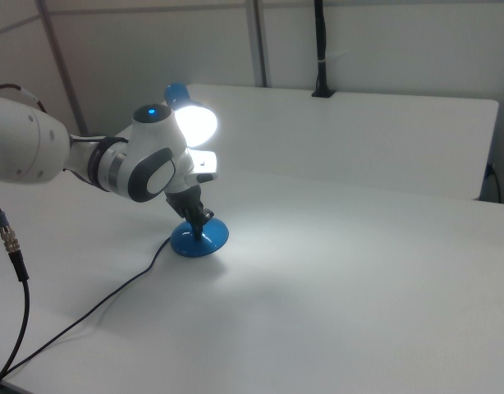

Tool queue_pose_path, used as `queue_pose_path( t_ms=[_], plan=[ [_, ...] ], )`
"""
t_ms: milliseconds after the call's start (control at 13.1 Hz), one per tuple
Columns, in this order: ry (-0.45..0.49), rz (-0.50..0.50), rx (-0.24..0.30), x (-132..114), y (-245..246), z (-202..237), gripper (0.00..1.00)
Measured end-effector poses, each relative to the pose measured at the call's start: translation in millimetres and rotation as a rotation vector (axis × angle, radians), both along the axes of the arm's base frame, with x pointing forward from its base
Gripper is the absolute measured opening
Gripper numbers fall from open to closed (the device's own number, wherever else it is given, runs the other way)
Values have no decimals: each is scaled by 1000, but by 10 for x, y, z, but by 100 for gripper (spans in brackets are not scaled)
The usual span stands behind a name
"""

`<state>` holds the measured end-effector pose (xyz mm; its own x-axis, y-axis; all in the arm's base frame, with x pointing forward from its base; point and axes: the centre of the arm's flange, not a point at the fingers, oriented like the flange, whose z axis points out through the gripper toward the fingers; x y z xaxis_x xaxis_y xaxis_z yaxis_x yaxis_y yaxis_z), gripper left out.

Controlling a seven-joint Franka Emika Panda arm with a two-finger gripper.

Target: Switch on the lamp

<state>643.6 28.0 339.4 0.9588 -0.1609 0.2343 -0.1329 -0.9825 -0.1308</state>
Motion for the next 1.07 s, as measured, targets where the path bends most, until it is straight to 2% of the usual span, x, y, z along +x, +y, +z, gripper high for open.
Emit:
queue_pose_path(
  t_ms=[305,457,762,915,991,1067],
  plan=[
    [6,-15,3,-6,-28,2,1],
    [111,-16,3,-111,-144,23,1],
    [310,97,-53,-432,-238,332,1],
    [344,155,-69,-583,-375,670,6],
    [339,181,-76,-662,-468,915,13],
    [330,190,-79,-735,-550,1149,25]
  ],
)
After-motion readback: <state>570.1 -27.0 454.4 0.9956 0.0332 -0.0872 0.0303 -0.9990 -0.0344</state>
